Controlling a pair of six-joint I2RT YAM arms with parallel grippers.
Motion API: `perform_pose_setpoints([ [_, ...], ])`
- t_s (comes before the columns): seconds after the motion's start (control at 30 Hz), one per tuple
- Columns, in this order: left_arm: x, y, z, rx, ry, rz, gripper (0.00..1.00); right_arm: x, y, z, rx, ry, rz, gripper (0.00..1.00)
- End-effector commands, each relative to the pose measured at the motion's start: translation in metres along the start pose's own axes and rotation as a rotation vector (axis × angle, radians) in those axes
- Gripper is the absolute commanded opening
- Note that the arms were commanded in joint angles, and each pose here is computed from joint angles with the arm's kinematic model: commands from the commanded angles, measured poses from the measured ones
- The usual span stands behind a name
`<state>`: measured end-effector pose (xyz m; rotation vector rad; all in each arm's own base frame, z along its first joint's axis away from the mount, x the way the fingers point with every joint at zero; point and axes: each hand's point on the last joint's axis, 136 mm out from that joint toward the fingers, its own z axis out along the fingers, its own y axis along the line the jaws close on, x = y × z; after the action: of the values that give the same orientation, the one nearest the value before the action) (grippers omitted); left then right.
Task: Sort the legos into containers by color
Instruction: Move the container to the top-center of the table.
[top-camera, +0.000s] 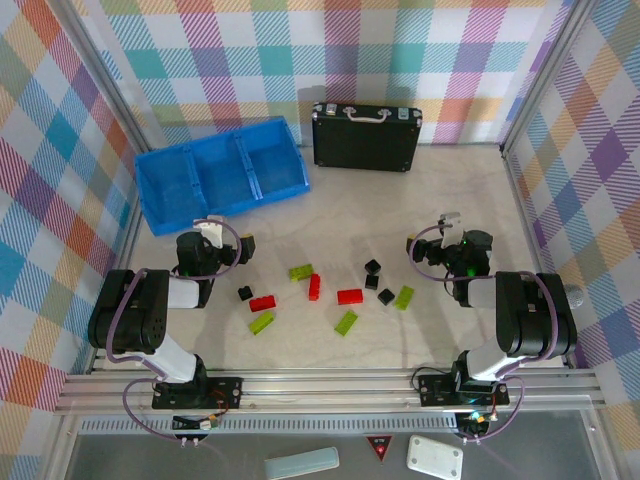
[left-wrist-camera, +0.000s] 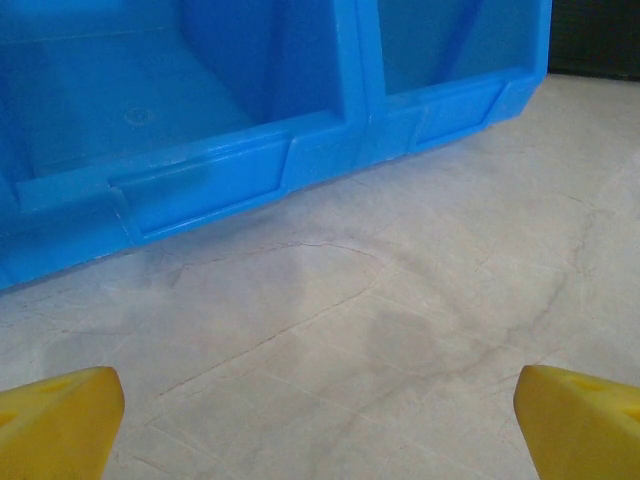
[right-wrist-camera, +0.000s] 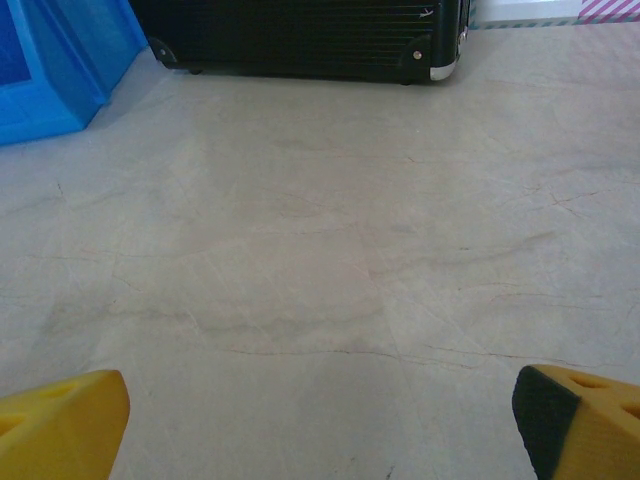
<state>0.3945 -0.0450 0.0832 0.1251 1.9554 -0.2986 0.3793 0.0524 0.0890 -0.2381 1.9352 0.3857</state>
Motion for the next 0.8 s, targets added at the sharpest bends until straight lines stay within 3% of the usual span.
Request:
perform_pose_setpoints([
  [0.0,-0.002,-0.003,-0.002,0.019,-0.020,0.018,1.00,-0.011,0.004,0.001,-0.026,-0.035,-0.031,0.99],
  [0.63,-0.004,0.003,-0.003,-0.014,-0.030,0.009,1.00,-0.013,0.003,0.000,-0.016,-0.039,-0.030,0.99],
  [0.77,-0.016,0.014,-0.012,-0.108,-0.024,-0.023,1.00,-0.021,-0.005,-0.002,0.039,-0.029,-0.006,0.99],
])
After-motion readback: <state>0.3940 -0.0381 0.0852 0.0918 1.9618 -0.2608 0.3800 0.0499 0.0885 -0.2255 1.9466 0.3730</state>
